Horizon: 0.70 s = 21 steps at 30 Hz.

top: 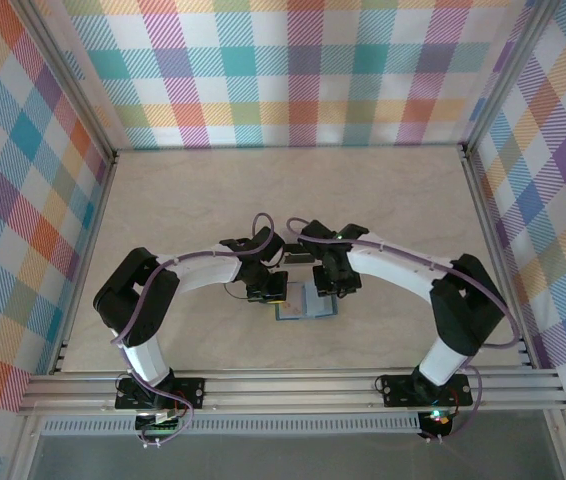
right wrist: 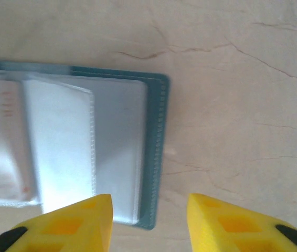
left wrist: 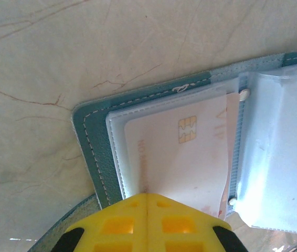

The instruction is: Take the credit cards out of the card holder

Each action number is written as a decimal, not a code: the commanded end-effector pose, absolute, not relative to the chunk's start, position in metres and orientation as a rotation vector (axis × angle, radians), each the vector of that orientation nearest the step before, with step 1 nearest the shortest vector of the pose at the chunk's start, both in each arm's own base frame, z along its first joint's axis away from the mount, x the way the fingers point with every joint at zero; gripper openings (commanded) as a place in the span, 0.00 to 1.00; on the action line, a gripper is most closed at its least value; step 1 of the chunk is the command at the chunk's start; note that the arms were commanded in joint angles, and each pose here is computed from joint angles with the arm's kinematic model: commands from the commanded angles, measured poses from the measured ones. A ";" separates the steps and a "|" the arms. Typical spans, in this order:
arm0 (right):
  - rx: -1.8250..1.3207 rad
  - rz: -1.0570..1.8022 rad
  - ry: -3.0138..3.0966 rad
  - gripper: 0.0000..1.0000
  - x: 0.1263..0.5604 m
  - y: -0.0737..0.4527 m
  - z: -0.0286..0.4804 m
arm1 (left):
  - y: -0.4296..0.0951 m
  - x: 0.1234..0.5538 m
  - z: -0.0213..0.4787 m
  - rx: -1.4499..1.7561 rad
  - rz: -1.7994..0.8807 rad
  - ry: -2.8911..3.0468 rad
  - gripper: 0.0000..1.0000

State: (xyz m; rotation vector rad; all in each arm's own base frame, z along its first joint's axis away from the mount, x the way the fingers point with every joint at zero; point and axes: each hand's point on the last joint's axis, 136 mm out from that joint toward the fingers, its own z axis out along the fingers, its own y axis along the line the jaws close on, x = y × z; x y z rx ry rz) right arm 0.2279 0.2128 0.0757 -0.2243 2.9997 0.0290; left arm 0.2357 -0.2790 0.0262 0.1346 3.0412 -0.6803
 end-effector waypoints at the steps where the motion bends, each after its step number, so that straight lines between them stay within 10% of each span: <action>1: -0.208 0.272 2.985 0.36 0.227 0.240 0.098 | -0.270 0.227 0.020 0.155 -0.595 3.090 0.00; 21: -0.029 0.893 3.054 0.21 0.225 0.309 0.050 | -0.269 0.226 0.020 0.156 -0.589 3.091 0.00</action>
